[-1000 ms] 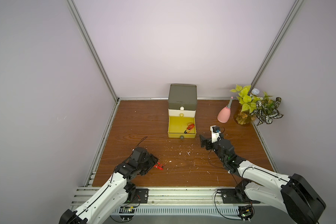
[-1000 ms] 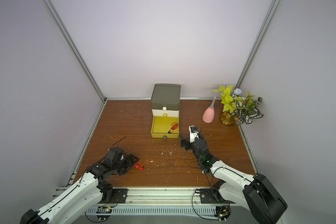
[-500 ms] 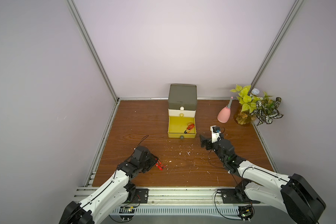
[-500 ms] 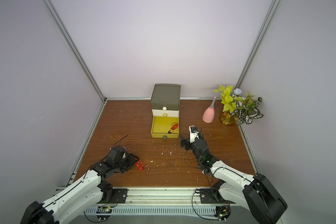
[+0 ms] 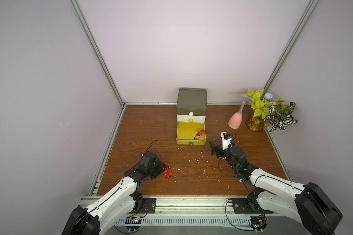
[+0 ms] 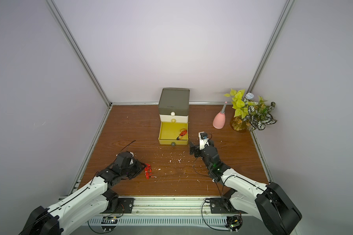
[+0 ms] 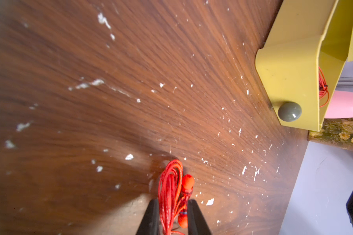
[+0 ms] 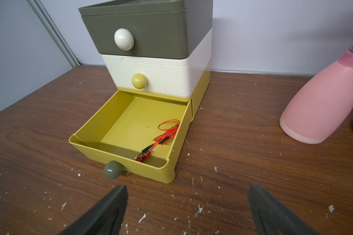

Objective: Place the wired earphones into the drawer by color
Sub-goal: Pick up the wired earphones from the center of the board.

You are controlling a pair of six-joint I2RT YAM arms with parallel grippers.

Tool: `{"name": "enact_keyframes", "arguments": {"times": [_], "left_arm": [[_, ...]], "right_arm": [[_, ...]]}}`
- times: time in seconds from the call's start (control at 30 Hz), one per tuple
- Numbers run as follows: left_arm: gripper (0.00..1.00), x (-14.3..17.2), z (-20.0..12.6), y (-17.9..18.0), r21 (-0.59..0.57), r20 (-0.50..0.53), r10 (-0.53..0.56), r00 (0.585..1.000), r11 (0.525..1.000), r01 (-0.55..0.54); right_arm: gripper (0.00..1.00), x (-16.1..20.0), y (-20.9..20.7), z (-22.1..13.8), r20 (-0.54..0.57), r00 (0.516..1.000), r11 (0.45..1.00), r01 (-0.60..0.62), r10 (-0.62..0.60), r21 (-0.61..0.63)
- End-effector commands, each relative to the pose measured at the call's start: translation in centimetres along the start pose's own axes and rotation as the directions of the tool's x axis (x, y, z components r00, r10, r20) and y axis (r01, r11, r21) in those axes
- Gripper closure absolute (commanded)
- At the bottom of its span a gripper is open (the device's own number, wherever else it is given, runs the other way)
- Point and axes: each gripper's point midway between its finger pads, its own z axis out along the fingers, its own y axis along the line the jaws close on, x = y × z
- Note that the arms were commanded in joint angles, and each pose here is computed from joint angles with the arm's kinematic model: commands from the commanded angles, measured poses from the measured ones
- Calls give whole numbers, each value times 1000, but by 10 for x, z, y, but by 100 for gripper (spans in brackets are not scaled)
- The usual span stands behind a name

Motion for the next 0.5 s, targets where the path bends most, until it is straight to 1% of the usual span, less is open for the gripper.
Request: {"name": "enact_keyframes", "arguments": {"times": [0.0,0.47], "left_arm": [[80,2,2,2,-5,0,26,1000,1000,-26],[79,7,7,6,-8,-24,29,999,1000,-30]], "right_arm": [[1,-11,-4,-1,50,998,1000,-27,26,17],[1,-12,-4,-1,51,998,999,-28,27,18]]}}
